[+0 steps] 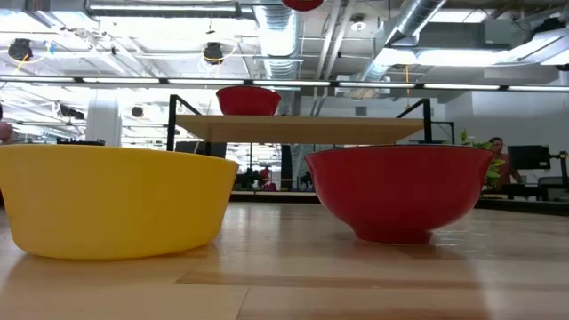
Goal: Pick & Place Mini bowls
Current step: Stack the top red bowl on the red bowl on the shelf
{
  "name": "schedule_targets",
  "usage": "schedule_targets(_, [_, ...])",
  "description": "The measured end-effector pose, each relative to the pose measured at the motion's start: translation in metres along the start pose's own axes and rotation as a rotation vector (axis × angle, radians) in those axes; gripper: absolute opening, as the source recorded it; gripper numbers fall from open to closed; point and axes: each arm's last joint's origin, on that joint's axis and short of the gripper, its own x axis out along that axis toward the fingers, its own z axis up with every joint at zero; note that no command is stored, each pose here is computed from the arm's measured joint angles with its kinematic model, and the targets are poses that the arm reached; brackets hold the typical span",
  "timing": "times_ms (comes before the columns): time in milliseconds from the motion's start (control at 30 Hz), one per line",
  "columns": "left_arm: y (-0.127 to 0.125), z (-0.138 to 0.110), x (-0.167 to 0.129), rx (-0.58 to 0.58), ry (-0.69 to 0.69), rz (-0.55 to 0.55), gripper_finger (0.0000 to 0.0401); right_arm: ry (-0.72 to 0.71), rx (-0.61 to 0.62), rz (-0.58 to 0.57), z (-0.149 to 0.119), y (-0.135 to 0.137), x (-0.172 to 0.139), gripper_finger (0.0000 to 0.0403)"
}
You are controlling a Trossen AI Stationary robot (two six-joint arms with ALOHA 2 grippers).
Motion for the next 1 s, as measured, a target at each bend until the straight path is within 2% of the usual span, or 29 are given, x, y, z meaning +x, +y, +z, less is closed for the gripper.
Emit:
schedule_targets(167, [0.010, -0.006, 0.011, 0.020, -0.006, 0.065, 0.0182, -0.060, -0.105, -0.012, -0.010, 0.021, 0.008, 0.0002])
schedule_targets(500, [0.023, -0.006, 0.016, 0.038, -0.014, 0.126, 0.0182, -0.114, -0.265, 0.034, 0.000, 0.064, 0.020, 0.0003])
schedule_targets(633, [0.025, -0.006, 0.017, 0.040, -0.009, 0.173, 0.0182, -0.109, -0.361, 0.006, 0.007, 0.077, 0.021, 0.0003])
schedule_targets(767, [0.026, -0.006, 0.016, 0.097, 0.005, 0.229, 0.0182, -0.090, -0.432, -0.020, 0.008, 0.087, 0.020, 0.0003])
schedule_targets(1000, [0.027, -0.006, 0.016, 0.105, 0.011, 0.261, 0.0179, -0.088, -0.431, -0.018, 0.011, 0.088, 0.016, 0.0003])
